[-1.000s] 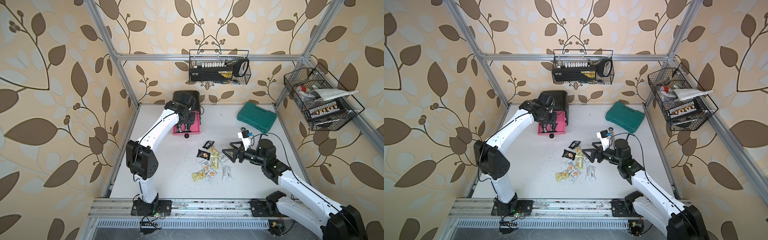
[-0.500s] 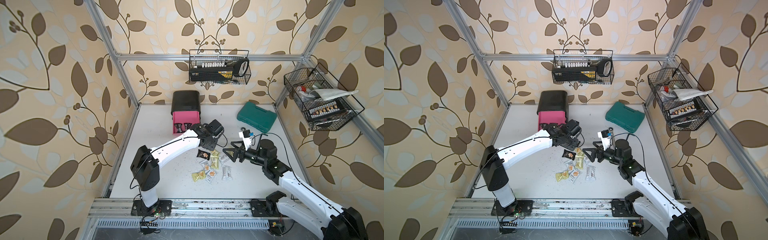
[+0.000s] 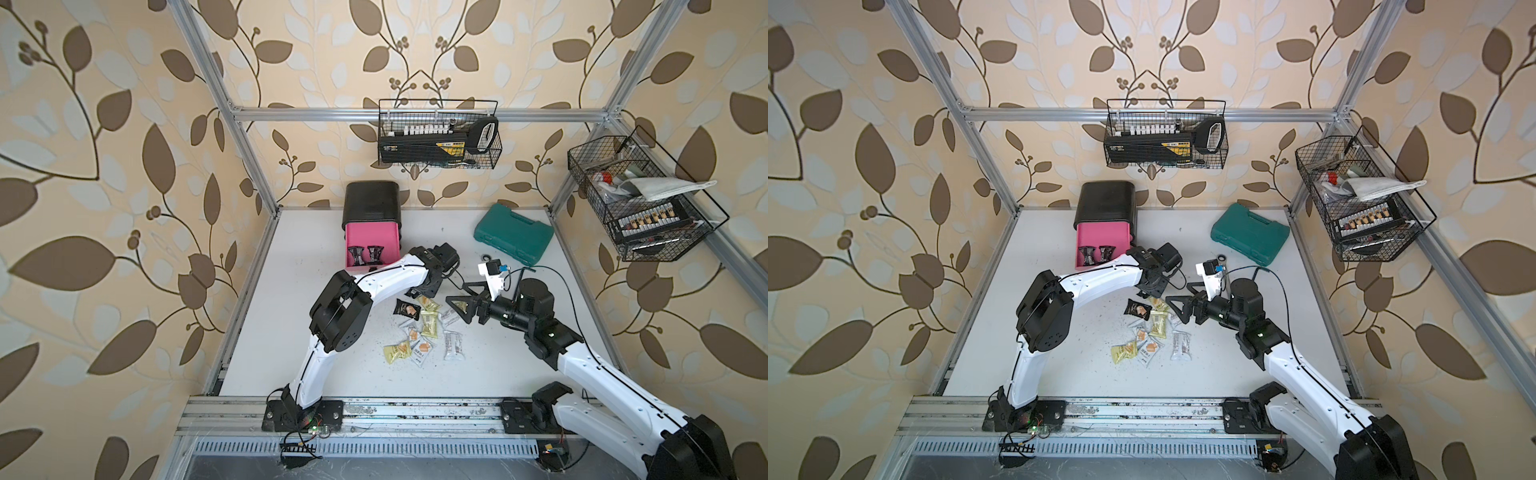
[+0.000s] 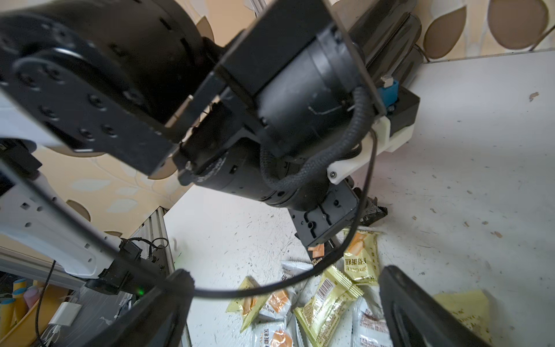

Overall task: Place the cookies into the drawer by color
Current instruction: Pick up the cookie at the center of the board, then place the cookie in the drawer.

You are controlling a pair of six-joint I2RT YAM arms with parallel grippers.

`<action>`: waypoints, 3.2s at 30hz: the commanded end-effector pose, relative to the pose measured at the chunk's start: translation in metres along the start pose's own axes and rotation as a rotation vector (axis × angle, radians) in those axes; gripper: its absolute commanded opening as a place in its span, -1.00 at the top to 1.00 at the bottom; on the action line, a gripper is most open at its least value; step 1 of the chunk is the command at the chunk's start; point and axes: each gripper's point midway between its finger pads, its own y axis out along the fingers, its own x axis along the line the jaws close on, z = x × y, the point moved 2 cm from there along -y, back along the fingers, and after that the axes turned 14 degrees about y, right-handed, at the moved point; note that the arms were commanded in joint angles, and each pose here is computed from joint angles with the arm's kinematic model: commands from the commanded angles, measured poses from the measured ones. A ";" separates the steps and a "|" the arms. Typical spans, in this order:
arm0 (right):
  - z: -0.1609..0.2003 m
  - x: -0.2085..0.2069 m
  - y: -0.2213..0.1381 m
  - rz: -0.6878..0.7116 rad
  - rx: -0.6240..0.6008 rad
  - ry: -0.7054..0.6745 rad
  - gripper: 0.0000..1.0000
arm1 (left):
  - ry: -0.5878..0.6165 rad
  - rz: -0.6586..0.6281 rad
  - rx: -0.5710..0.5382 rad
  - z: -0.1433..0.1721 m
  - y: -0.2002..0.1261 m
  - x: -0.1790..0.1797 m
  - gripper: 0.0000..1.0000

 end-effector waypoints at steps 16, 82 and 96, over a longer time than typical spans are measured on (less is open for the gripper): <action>-0.005 0.006 -0.002 -0.005 -0.015 -0.023 -0.97 | -0.014 0.148 0.105 0.013 0.048 -0.010 -0.29; -0.019 -0.003 -0.032 0.085 -0.230 -0.077 -0.97 | -0.324 0.000 -0.192 -0.024 -0.053 0.160 0.53; -0.019 -0.002 -0.033 0.085 -0.233 -0.078 -0.97 | -0.349 0.016 -0.191 -0.017 -0.054 0.158 0.18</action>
